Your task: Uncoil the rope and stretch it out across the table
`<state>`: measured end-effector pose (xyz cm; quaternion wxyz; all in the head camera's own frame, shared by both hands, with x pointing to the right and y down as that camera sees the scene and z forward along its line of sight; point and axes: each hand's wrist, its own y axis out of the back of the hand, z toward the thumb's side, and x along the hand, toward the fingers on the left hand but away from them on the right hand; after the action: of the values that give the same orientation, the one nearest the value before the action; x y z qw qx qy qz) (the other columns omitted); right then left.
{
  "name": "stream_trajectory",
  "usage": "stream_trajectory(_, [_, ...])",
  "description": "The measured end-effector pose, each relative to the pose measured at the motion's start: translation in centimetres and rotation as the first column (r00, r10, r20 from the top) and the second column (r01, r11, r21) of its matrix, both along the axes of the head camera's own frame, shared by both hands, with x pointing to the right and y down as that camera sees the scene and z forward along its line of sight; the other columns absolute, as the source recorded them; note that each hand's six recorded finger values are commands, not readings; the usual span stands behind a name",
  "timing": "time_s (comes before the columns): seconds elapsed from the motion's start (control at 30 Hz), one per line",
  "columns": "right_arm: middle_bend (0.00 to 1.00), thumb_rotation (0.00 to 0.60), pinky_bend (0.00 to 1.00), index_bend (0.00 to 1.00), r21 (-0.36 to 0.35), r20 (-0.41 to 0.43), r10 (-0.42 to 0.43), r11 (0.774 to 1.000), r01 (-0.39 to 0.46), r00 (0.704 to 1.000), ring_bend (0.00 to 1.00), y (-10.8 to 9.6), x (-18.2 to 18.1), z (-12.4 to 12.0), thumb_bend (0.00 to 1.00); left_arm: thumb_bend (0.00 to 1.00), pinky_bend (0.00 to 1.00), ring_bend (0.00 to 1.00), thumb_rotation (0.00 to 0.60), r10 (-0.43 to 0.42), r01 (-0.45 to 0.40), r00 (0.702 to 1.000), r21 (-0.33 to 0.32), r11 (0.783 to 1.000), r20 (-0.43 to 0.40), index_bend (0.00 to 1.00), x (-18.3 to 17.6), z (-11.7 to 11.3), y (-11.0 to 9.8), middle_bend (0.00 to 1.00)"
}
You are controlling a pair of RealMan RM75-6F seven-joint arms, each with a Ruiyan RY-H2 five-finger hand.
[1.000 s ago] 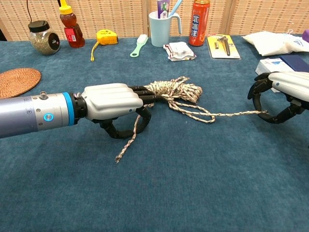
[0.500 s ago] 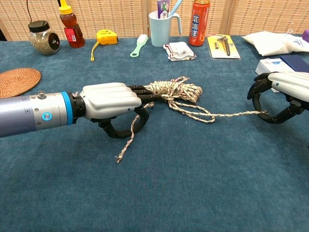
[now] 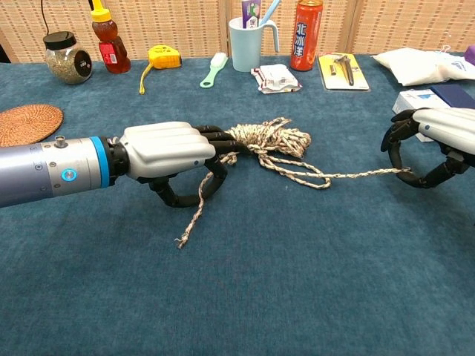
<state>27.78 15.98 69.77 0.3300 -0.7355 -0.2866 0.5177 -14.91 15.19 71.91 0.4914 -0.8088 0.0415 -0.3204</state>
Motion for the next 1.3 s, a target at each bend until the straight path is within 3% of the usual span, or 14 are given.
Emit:
stream_trajectory(0.47, [0.3,0.6,0.0,0.65,0.06,-0.01,-0.006,0.998,0.006,1.0,0.1,-1.3,0.4,-1.9,0.52,0.43,0.0,0.0,0.6,-0.122,0.123,0.992,0.037,0.992,-0.028,0.65,-4.0,-2.1,-2.9,0.15])
stream_trajectory(0.97, [0.32,0.6,0.0,0.65,0.134,-0.01,0.006,0.991,-0.005,1.0,0.11,-3.5,1.1,-4.3,0.52,0.43,0.0,0.0,0.6,-0.272,0.273,0.962,0.106,0.956,-0.025,0.66,-10.1,-4.6,-6.5,0.18])
stream_trajectory(1.3, [0.32,0.6,0.0,0.65,0.171,-0.028,0.058,0.984,-0.052,0.998,0.11,-5.2,3.0,-5.4,0.52,0.43,0.0,0.0,0.6,-0.365,0.358,0.931,0.156,0.921,0.017,0.66,-15.1,-5.6,-8.4,0.18])
